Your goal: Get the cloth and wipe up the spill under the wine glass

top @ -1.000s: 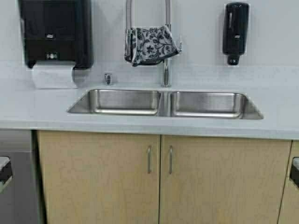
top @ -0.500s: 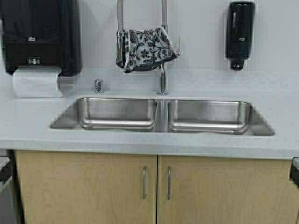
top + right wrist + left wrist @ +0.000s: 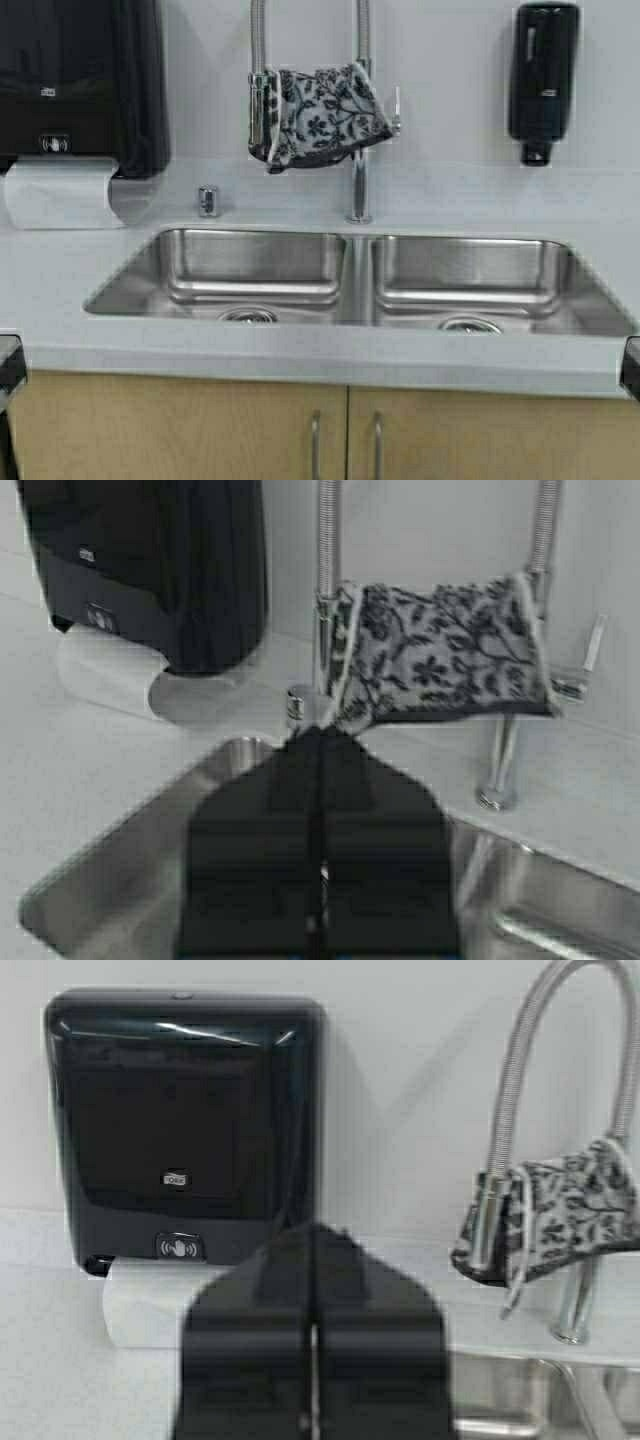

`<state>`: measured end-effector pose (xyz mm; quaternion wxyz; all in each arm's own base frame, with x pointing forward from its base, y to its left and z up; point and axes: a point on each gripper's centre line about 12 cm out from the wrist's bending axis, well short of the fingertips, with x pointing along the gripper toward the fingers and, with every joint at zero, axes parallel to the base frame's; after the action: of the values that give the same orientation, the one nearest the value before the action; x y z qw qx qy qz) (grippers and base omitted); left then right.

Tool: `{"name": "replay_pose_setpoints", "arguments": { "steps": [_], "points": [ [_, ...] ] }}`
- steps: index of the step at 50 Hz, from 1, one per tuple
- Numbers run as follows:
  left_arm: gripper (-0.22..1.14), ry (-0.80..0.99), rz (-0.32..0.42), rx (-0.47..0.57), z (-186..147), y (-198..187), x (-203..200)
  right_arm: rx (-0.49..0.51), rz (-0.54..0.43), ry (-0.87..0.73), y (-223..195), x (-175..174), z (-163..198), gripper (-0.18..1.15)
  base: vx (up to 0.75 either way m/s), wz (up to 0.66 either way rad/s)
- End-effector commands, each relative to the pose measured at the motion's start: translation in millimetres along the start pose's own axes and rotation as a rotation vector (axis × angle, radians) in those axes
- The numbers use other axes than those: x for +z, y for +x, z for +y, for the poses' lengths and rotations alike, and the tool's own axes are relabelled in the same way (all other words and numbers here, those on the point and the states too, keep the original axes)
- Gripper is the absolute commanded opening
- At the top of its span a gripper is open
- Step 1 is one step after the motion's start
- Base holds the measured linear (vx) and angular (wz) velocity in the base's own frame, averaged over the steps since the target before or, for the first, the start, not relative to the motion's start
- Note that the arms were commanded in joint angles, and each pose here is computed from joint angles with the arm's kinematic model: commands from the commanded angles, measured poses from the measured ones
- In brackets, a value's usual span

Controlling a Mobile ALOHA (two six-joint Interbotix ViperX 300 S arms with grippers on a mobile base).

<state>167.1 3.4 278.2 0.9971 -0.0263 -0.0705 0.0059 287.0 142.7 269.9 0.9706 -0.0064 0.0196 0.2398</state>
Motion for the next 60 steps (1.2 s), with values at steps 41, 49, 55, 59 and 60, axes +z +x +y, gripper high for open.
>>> {"name": "replay_pose_setpoints", "arguments": {
  "steps": [41, 49, 55, 59, 60],
  "points": [
    [0.02, -0.021, -0.006, -0.003, 0, 9, 3, 0.091, 0.036, 0.21, 104, -134, 28, 1.02, 0.21, 0.06],
    [0.02, -0.022, -0.007, -0.003, 0, 8, 3, 0.094, 0.032, 0.22, 114, -149, 29, 1.02, 0.16, 0.04],
    [0.02, -0.023, -0.014, -0.003, 0, 7, 4, 0.093, 0.046, 0.221, 120, -160, 29, 1.02, 0.14, 0.02],
    [0.02, -0.023, -0.011, -0.003, 0, 7, 3, 0.093, 0.047, 0.222, 124, -164, 29, 1.02, 0.13, 0.01],
    [0.02, -0.023, -0.012, -0.003, 0, 7, 3, 0.093, 0.046, 0.222, 126, -164, 29, 1.02, 0.12, 0.01]
  ]
}}
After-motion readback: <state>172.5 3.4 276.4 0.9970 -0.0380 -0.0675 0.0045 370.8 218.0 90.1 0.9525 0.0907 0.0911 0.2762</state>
